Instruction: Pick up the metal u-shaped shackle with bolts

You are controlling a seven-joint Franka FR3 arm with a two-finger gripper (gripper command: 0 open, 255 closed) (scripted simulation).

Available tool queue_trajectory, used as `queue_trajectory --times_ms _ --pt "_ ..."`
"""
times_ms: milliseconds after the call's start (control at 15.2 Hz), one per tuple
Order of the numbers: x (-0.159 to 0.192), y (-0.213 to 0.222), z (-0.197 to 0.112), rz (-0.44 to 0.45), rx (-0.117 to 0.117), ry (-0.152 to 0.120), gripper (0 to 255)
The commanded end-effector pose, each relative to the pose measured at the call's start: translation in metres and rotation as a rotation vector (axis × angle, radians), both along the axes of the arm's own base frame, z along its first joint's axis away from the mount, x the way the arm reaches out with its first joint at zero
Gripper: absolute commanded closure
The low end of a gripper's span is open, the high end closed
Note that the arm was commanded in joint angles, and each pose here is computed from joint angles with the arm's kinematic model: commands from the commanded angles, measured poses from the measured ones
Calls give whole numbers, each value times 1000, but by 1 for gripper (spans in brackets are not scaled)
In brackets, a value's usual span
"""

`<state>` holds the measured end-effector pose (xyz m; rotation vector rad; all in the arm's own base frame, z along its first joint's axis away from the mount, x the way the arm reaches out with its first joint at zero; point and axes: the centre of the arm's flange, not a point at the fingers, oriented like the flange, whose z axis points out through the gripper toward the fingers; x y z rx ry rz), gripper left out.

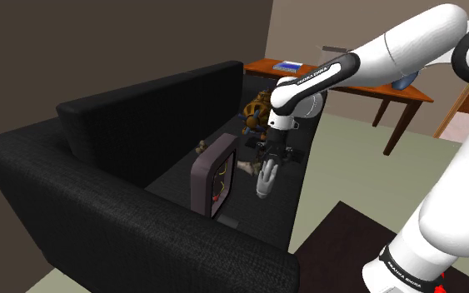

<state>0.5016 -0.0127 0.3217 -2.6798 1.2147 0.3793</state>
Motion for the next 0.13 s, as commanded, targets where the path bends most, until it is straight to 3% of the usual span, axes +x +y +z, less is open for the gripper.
queue_trajectory --times_ms 0,66 --pt "1 1 8 0 0 0 255" --pt "1 1 8 0 0 0 255"
